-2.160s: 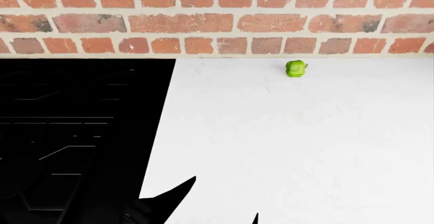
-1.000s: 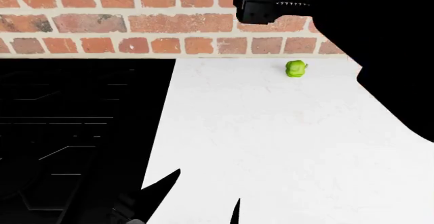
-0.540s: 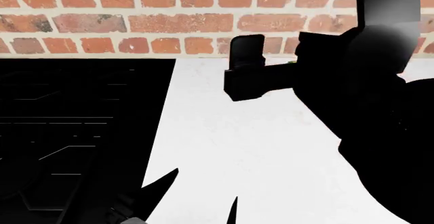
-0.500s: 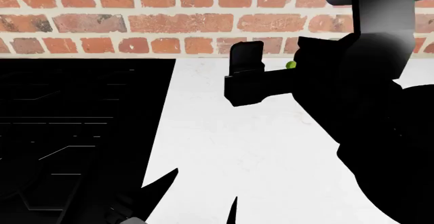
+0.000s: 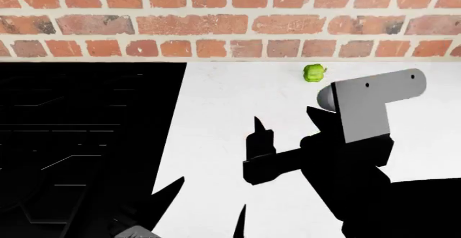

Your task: Pick the yogurt and jello cup from the counter and place them in the cabinets closest to them.

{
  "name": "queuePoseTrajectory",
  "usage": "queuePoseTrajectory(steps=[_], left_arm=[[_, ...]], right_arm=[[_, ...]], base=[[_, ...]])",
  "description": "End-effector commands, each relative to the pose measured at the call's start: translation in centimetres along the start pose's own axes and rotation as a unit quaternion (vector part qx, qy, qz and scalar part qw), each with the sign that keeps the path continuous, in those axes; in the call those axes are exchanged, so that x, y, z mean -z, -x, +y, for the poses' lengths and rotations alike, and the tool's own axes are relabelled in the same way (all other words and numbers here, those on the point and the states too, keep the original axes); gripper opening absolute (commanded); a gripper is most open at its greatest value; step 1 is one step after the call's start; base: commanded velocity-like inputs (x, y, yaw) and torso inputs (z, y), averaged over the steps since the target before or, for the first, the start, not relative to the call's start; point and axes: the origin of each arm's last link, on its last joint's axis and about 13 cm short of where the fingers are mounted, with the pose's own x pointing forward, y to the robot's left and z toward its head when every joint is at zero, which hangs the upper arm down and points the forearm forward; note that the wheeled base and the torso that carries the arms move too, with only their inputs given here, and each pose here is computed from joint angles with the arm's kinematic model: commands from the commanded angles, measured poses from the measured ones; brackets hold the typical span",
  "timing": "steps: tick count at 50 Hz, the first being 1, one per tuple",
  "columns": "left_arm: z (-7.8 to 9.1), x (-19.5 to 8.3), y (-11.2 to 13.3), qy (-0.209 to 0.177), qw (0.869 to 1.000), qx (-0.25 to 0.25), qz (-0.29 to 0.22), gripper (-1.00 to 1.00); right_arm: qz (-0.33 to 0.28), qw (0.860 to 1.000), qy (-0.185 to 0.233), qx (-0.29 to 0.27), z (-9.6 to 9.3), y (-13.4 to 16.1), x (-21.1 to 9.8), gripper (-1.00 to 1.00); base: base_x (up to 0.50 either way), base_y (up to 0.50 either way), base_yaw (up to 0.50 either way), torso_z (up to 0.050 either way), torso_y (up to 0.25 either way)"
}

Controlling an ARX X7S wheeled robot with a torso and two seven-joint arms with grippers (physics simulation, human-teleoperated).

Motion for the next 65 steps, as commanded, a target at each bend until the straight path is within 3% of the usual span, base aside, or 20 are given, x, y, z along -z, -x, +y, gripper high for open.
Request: queuePoseTrajectory(steps=[1,12,22,44,65], left_arm=[[0.3,0.3,-0.1,0.004,1.000,-0.004,0.003,1.00],[0.4,0.3,-0.1,0.005,1.000,-0.006,0.003,1.00],[0.4,0.2,-0.1,0.005,1.000,-0.005,0.003,1.00],[0.4,0.4,-0.4,0.005,1.000,-0.004,0.007,1.00],[0.1,0.2,-0.3,0.002,1.000,-0.004,0.005,1.00]], right_arm=[[-0.006,1.000,0.000,-0.007,0.3,1.2,2.9,1.00],[-0.033,0.999,0.017,0.004,0.5,2.6,5.3,1.00],[-0.020,1.000,0.021,0.000,0.5,3.3,6.8,1.00],[-0.008,1.000,0.023,-0.003,0.4,3.2,7.8,1.00],[0.000,1.000,0.027,-0.012,0.5,3.8,7.8,1.00]], base=[[0.00,0.00,0.00,0.000,0.000],[0.00,0.00,0.00,0.000,0.000],[0.00,0.00,0.00,0.000,0.000],[0.00,0.11,0.00,0.000,0.000],[-0.49,0.00,0.00,0.000,0.000]])
